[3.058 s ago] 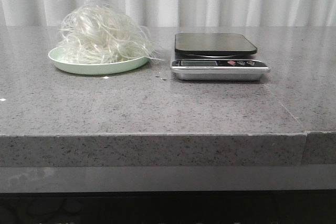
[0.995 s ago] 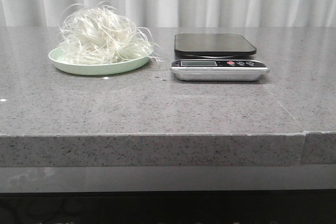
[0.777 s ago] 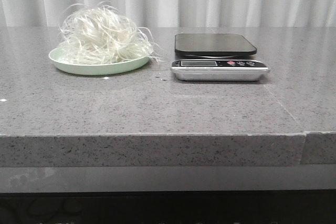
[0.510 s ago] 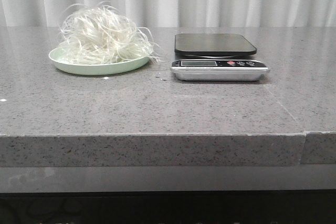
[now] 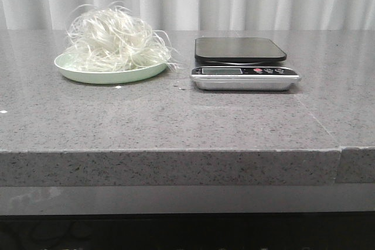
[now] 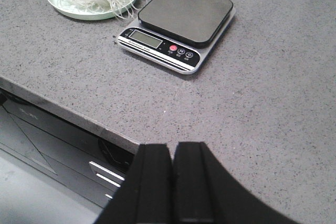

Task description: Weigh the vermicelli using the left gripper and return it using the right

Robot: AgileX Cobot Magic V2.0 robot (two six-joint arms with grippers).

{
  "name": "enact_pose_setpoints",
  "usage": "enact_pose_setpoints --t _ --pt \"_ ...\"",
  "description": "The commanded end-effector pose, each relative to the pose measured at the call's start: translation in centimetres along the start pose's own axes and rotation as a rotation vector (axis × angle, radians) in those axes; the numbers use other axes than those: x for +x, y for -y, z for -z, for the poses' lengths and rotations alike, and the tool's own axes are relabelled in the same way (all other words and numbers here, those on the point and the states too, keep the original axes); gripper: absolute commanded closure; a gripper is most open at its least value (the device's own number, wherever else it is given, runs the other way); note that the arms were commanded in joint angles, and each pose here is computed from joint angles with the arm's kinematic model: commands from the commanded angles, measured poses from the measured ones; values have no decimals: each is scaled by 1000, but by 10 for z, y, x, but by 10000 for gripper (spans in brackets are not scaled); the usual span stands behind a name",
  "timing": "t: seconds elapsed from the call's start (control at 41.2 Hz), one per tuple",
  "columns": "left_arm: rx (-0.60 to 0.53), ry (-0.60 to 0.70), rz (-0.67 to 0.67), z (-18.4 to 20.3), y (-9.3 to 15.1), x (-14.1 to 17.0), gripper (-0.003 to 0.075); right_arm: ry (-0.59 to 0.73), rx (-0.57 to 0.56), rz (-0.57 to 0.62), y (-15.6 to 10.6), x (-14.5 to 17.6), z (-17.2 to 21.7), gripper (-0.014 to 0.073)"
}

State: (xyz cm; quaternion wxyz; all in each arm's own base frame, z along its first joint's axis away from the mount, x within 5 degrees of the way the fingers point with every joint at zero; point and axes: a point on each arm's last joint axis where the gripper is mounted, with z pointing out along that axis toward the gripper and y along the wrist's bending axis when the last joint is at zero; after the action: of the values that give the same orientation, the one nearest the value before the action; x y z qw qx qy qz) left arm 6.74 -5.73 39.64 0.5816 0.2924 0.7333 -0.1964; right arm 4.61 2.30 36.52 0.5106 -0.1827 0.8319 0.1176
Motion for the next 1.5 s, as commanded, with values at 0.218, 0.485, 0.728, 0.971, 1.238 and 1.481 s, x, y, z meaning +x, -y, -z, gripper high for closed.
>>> enact_pose_setpoints --t 0.218,0.485,0.728,0.971,1.238,1.481 --pt "7 86 20 2 0 -13 578 73 15 10 1 -11 3 436" --pt "-186 78 41 9 -14 13 578 73 15 10 1 -11 3 436" --pt "-447 168 34 16 -24 61 578 73 15 10 1 -11 3 436" --pt "-610 286 16 18 -21 120 578 73 15 10 1 -11 3 436" --pt "-675 340 7 7 -21 172 578 73 15 10 1 -11 3 436" --pt "-669 336 53 -1 -23 189 578 73 15 10 1 -11 3 436"
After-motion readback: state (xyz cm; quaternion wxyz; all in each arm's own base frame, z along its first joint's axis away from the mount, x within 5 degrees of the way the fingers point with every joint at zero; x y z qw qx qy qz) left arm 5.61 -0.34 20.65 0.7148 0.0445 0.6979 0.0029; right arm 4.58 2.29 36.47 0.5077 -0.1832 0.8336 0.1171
